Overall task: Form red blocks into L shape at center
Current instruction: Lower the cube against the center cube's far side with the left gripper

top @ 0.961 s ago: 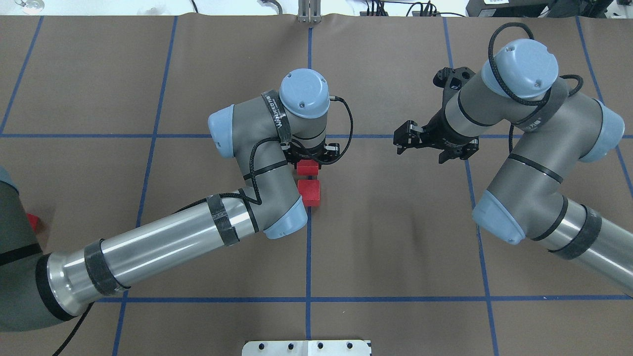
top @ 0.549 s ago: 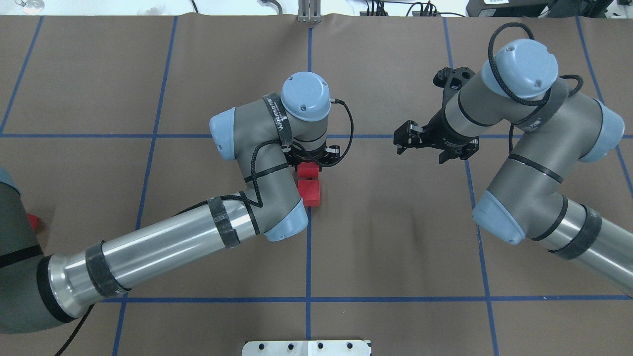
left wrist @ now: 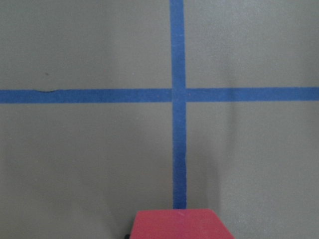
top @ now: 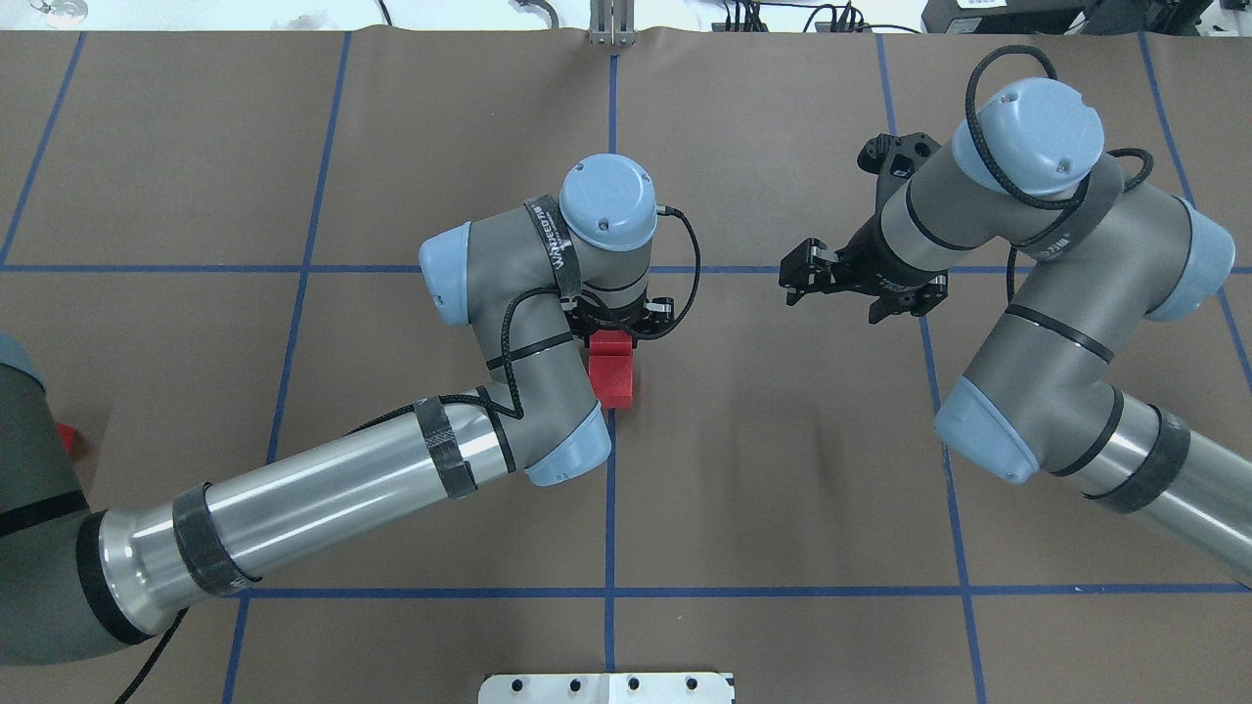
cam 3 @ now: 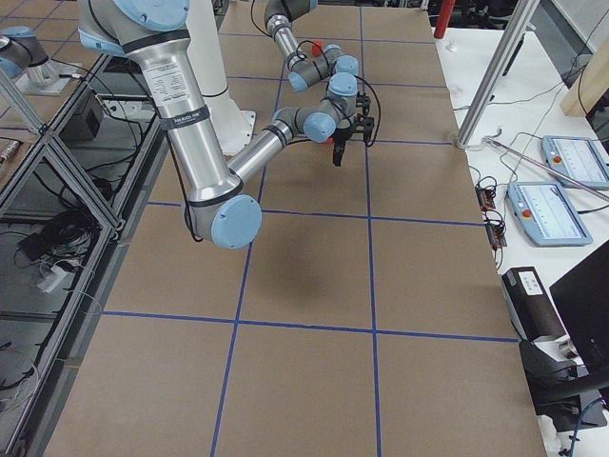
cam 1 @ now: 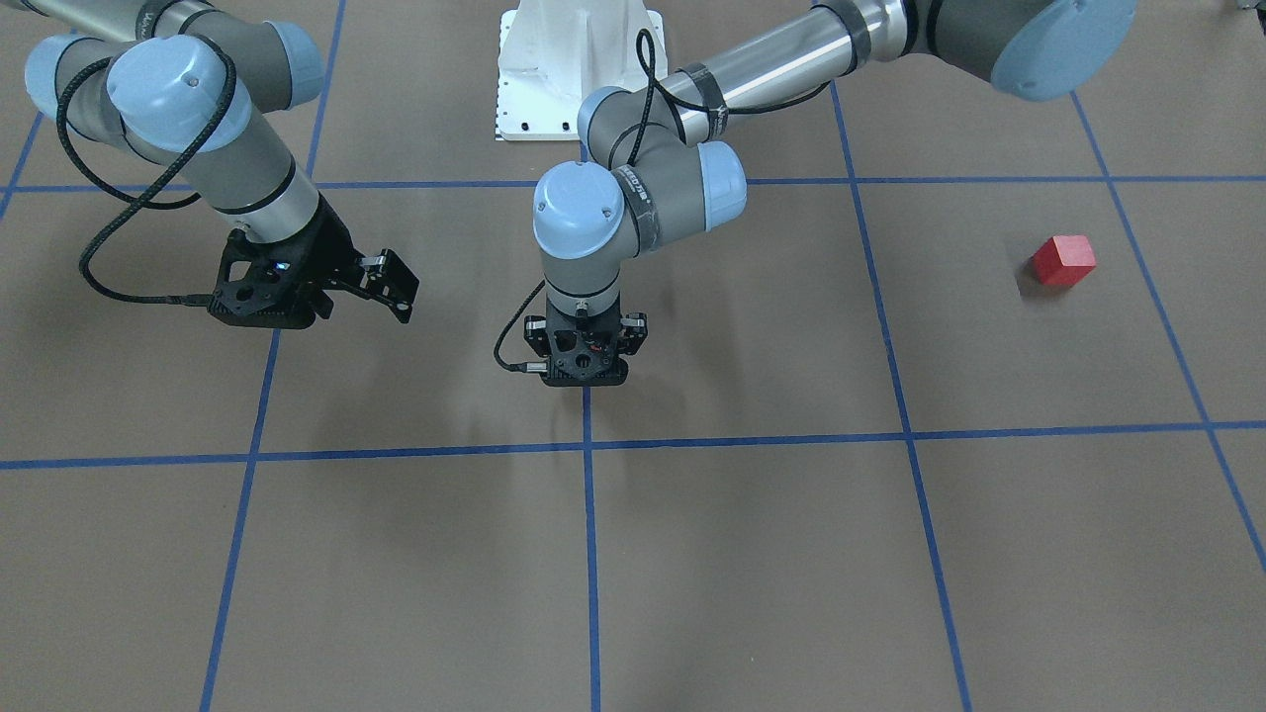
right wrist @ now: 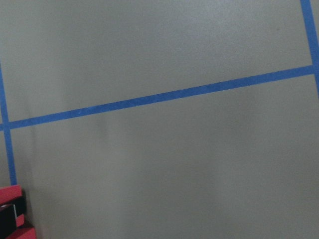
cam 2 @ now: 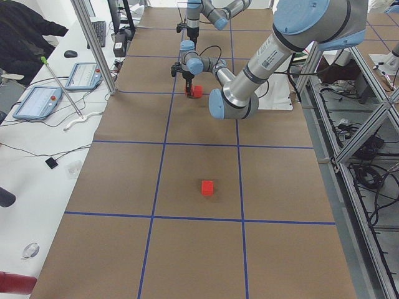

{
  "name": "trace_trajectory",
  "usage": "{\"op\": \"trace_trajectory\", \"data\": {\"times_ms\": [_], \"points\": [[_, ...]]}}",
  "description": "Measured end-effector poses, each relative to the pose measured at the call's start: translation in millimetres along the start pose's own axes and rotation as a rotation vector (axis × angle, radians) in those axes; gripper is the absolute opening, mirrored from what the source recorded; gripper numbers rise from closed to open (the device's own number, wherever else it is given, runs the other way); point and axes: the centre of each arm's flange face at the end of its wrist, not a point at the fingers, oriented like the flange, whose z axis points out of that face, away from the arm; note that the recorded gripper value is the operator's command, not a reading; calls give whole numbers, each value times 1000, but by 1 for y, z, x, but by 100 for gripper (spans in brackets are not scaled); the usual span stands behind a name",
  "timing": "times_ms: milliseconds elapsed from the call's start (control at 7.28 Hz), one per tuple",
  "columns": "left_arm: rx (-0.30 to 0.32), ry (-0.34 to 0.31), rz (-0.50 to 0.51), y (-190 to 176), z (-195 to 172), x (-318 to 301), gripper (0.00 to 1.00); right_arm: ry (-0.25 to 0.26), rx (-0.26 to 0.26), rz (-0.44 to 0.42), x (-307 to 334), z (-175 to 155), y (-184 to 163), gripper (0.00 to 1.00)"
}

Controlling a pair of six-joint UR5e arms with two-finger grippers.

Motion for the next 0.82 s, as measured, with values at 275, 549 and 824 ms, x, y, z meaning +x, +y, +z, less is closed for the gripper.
{"op": "trace_trajectory", "data": {"times_ms": [275, 549, 824], "points": [[-2, -1, 1, 1, 1, 0, 0, 1, 0, 1, 1, 0, 0, 100], [-5, -2, 4, 3, 3, 0, 0, 1, 0, 1, 1, 0, 0, 100], [-7, -4, 7, 5, 5, 0, 0, 2, -1, 1, 1, 1, 0, 100]]}}
